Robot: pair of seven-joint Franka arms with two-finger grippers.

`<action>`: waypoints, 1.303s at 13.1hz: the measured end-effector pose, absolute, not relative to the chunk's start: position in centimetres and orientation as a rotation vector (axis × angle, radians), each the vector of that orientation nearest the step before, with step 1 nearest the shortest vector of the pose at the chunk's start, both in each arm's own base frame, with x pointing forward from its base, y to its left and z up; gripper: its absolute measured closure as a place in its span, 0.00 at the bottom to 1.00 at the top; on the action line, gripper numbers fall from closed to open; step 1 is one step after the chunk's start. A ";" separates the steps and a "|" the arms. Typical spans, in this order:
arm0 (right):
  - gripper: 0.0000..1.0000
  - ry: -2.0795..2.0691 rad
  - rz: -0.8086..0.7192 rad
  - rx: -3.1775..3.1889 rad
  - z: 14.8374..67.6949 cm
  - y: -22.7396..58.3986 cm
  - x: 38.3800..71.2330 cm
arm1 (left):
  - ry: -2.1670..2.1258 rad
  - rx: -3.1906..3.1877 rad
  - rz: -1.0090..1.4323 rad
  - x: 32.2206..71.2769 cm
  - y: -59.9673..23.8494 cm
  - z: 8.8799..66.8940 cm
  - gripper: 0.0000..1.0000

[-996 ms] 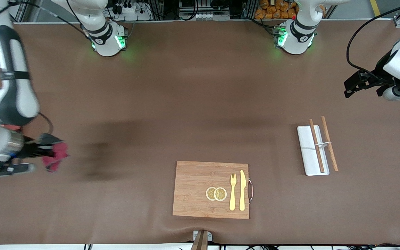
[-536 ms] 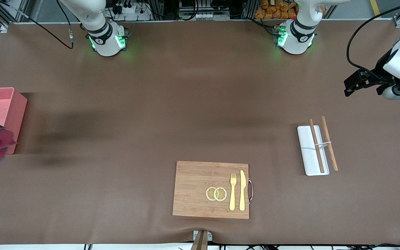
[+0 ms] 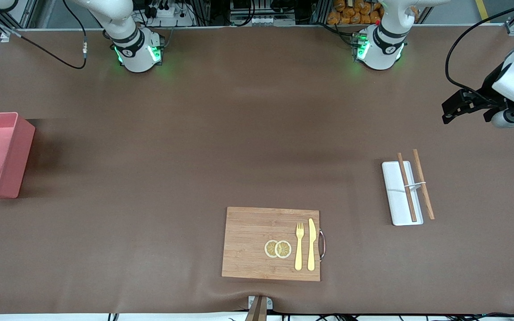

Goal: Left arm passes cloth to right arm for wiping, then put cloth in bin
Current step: 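Open the right gripper to drop the cloth into the pink bin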

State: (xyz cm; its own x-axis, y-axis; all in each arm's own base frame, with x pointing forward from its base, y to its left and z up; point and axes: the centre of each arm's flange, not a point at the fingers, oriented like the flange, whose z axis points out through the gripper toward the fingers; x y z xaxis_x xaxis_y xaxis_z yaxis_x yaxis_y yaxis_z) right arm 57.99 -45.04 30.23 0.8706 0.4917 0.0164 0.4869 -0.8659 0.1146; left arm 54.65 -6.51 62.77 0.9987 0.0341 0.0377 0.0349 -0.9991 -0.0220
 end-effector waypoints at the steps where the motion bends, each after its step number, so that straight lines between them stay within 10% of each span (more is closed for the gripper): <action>1: 0.93 0.773 0.062 2.943 28.5 -45.7 57.7 | -0.054 -3.118 -0.058 54.6 -6.5 62.8 0.00; 3: 0.87 0.764 0.040 2.969 26.0 -46.3 57.2 | -0.054 -3.118 -0.056 54.6 -6.5 62.7 0.00; 11: 0.00 0.759 0.000 3.021 25.5 -46.8 56.9 | -0.055 -3.118 -0.052 54.6 -6.5 62.6 0.00; 17: 0.00 0.752 -0.101 3.082 35.3 -40.7 60.6 | -0.058 -3.117 -0.049 54.6 -6.3 62.5 0.00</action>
State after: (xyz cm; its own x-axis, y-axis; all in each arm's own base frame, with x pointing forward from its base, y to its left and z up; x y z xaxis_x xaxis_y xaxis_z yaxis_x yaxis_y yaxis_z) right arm 60.65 -40.70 35.33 0.8858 0.4610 -0.0539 0.4590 -0.8873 -0.0461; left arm 54.65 -6.35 62.52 0.9988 0.0369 0.0321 0.0377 -0.9990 -0.0228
